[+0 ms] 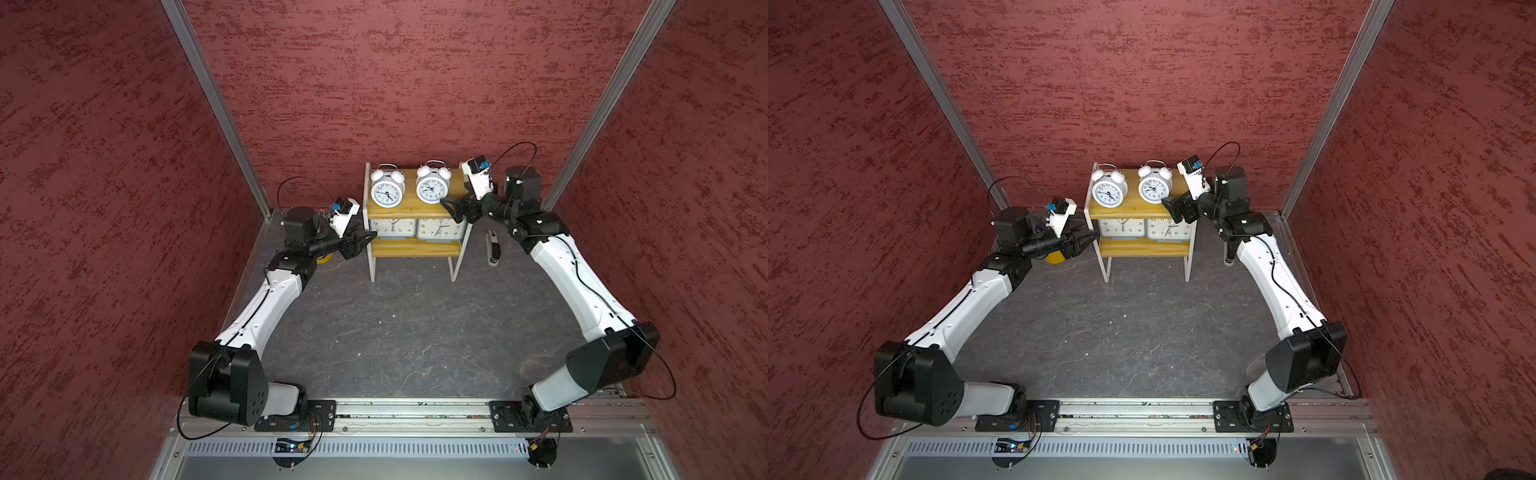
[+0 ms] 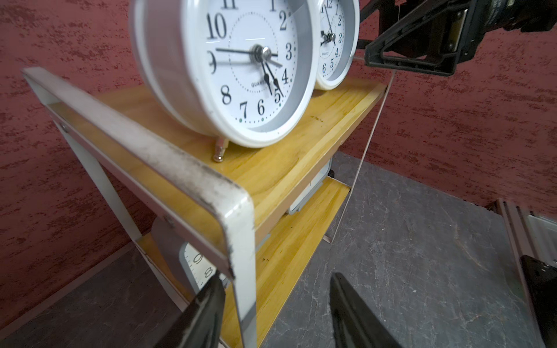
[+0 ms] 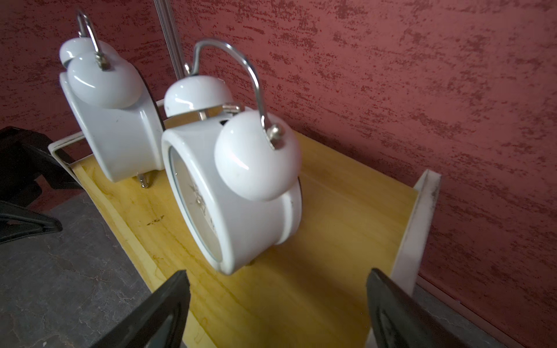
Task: Place the alarm clocks on the shelf by style
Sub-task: Place the alarm on the shelf, then reset both arms
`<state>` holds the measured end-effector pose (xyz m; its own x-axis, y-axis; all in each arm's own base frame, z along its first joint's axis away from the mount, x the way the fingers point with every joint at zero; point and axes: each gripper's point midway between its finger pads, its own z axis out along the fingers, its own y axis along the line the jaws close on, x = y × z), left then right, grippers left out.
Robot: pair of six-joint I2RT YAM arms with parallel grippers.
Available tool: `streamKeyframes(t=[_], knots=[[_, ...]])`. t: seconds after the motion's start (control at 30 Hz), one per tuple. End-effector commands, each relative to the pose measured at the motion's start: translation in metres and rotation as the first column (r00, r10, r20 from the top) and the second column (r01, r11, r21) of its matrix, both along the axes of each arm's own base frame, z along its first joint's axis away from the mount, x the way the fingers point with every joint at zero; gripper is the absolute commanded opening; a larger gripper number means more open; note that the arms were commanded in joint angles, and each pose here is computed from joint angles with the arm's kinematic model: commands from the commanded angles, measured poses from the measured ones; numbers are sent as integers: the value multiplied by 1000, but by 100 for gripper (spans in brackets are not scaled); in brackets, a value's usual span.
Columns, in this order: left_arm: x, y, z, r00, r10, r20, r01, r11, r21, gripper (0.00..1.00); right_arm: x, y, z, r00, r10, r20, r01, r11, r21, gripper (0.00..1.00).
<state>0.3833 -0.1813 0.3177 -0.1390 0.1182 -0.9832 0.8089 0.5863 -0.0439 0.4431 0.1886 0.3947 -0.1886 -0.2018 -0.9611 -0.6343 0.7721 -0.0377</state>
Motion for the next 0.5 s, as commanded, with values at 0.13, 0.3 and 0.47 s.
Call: streamKeyframes(t=[0.13,0.3,0.47], knots=[[-15,6,22,997,27,73,-28,999,21,75,-18,-9,26,997,-15,79,12,999,29,93],[-28,10,37,992,39,117,-42,999,18,74,-31,-14,28,995,-26,98,23,999,29,94],[-37,10,45,991,34,132,-36,999,16,73,-42,-21,19,994,-46,104,43,999,32,94]])
